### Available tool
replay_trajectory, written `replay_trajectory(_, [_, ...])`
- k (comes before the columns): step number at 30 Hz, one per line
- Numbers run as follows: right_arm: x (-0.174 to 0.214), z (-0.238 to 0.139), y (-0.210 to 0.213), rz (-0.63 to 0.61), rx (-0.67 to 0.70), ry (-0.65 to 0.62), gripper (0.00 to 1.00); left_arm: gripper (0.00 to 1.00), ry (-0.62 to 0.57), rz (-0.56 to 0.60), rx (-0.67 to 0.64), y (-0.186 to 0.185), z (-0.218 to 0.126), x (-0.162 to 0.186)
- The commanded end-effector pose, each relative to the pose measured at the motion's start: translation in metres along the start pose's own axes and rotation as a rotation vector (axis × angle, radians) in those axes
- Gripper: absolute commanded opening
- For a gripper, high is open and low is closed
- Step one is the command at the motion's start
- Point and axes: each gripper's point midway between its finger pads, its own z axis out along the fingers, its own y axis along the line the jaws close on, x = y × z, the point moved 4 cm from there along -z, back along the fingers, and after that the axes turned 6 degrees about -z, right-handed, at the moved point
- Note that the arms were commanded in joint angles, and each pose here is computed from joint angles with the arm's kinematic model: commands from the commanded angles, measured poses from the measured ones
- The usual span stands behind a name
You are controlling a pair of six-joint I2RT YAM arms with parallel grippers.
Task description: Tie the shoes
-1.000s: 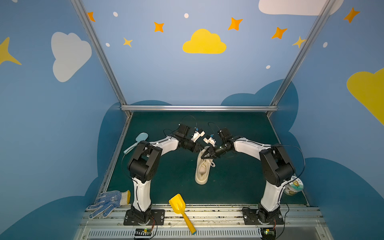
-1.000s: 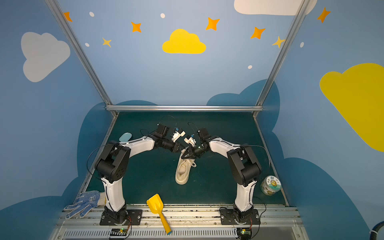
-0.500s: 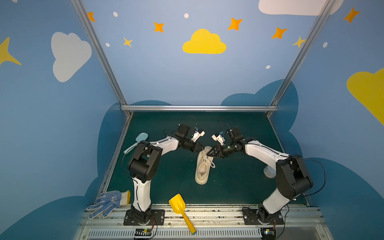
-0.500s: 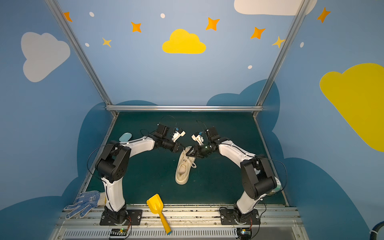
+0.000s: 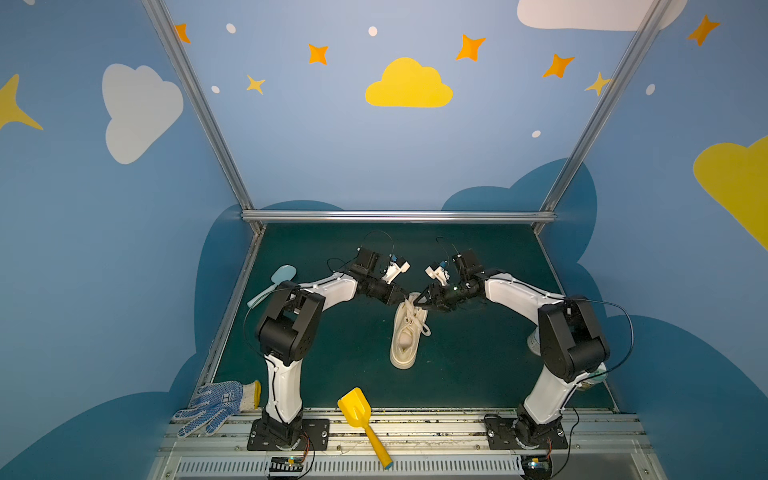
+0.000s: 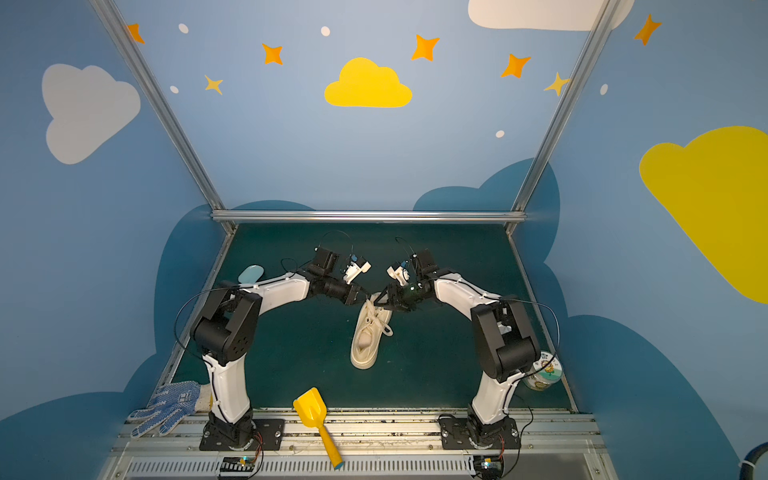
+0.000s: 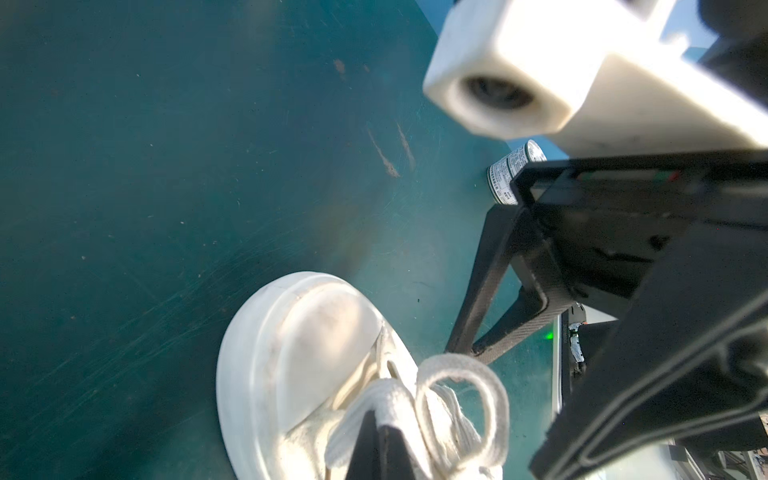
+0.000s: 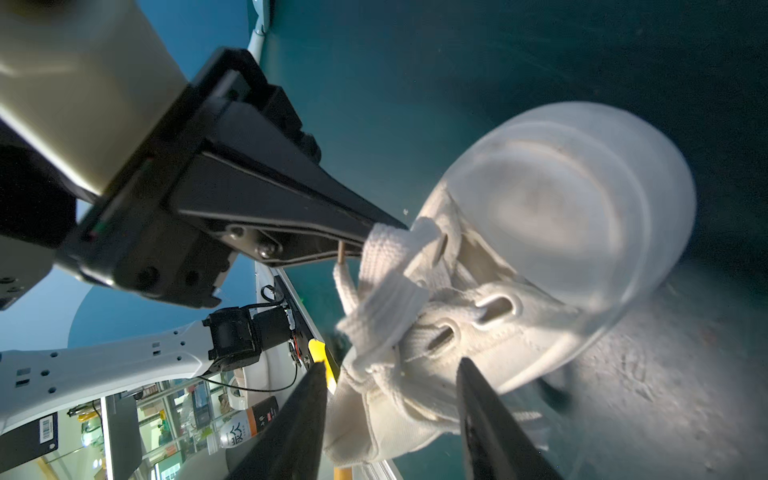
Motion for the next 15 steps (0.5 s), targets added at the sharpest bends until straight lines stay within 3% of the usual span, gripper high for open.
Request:
replay_trajectory(1, [-0.016, 0.002, 0.004, -0.012, -0.026, -0.015, 0.5, 0.04, 0.001, 0.003, 0.015, 0.001, 0.0, 0.001])
replay_trajectory(3, [-0.019, 0.005, 0.002, -0.009, -0.026, -0.011, 0.45, 0.04, 0.001, 0.002, 0.017, 0.001, 0.0, 0.001])
replay_trajectory(9, [-0.012, 0.006, 0.011, -0.021, -0.055, 0.021, 0.06, 0.04, 0.001, -0.001, 0.014, 0.002, 0.0, 0.0])
replay_trajectory(11, [-0.005, 0.006, 0.016, -0.029, -0.071, 0.036, 0.0, 0.04, 0.001, -0.001, 0.014, 0.004, 0.0, -0.001])
replay_trajectory(15, [0.011, 0.008, 0.034, -0.061, -0.118, 0.071, 0.0, 0.04, 0.009, -0.003, 0.024, 0.005, 0.002, 0.001])
